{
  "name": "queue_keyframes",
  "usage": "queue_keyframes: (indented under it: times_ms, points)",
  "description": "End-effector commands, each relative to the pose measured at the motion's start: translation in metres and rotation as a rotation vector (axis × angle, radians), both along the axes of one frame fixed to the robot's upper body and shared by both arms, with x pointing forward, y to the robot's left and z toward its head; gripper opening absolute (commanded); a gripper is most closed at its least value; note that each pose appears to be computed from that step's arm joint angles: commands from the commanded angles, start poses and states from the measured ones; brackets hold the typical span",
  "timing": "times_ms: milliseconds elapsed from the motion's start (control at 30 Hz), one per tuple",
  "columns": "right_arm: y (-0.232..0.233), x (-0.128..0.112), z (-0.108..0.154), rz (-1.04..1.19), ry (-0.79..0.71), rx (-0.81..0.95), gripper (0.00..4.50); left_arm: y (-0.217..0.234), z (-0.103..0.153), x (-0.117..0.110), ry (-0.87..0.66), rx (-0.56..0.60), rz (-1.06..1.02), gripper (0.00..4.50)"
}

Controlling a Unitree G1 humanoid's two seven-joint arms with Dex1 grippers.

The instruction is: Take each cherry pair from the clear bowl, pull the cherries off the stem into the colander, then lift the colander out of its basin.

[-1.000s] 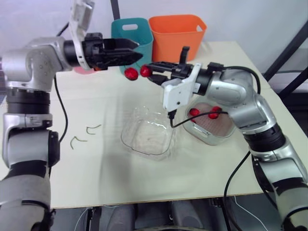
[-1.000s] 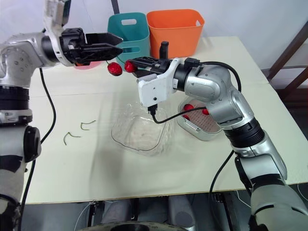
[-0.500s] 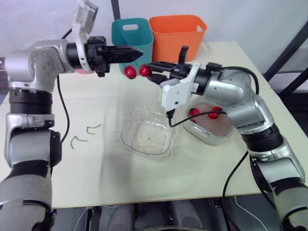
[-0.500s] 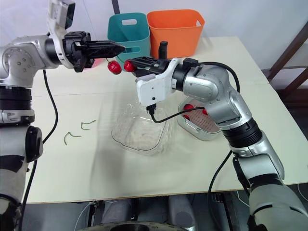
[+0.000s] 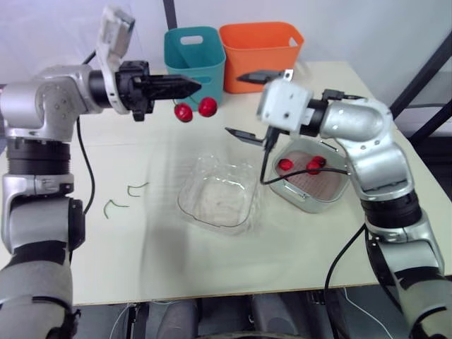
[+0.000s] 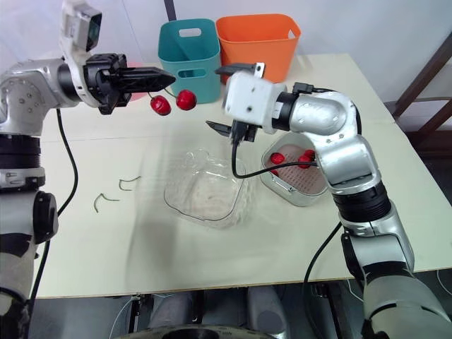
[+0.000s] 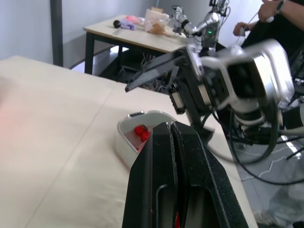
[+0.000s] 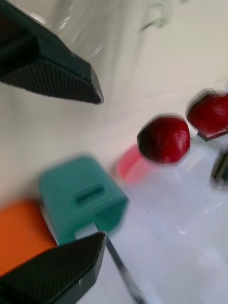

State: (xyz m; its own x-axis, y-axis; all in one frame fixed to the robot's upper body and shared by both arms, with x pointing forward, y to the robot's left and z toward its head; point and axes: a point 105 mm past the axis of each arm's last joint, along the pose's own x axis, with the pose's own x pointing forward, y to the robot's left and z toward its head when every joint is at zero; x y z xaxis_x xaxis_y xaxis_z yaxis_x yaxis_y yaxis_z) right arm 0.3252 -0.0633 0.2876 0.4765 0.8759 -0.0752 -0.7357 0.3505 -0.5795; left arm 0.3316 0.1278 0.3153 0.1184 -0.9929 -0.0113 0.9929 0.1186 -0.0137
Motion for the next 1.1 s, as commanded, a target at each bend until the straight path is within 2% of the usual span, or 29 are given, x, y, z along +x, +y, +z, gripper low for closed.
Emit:
queue_keyframes:
  times_ms: [33, 133, 233, 767, 800, 867, 1000, 1033, 1100]
  points:
    - [0.004, -0.017, 0.014, 0.089, 0.235, 0.125, 4.43, 0.001, 0.014, -0.011, -0.088, 0.012, -0.032, 0.00]
    - [0.012, -0.023, 0.011, 0.138, 0.395, 0.154, 4.43, -0.002, 0.013, -0.015, -0.098, 0.029, -0.050, 0.00]
    - [0.020, -0.025, 0.011, 0.165, 0.458, 0.162, 4.43, -0.005, 0.010, -0.019, -0.101, 0.051, -0.072, 0.00]
    - [0.043, -0.018, 0.007, 0.166, 0.482, 0.175, 4.43, -0.011, 0.007, -0.026, -0.101, 0.070, -0.093, 0.00]
    - [0.043, -0.017, 0.007, 0.163, 0.484, 0.177, 3.90, -0.011, 0.007, -0.027, -0.101, 0.069, -0.094, 0.00]
    - [0.044, -0.017, 0.006, 0.158, 0.483, 0.177, 3.18, -0.012, 0.008, -0.027, -0.100, 0.068, -0.096, 0.00]
    - [0.045, -0.016, 0.003, 0.151, 0.480, 0.171, 1.12, -0.012, 0.008, -0.026, -0.101, 0.068, -0.096, 0.00]
    - [0.045, -0.016, 0.002, 0.149, 0.479, 0.169, 0.79, -0.012, 0.008, -0.026, -0.101, 0.068, -0.096, 0.00]
    - [0.044, -0.015, 0.001, 0.143, 0.478, 0.166, 0.62, -0.012, 0.008, -0.026, -0.103, 0.068, -0.093, 0.00]
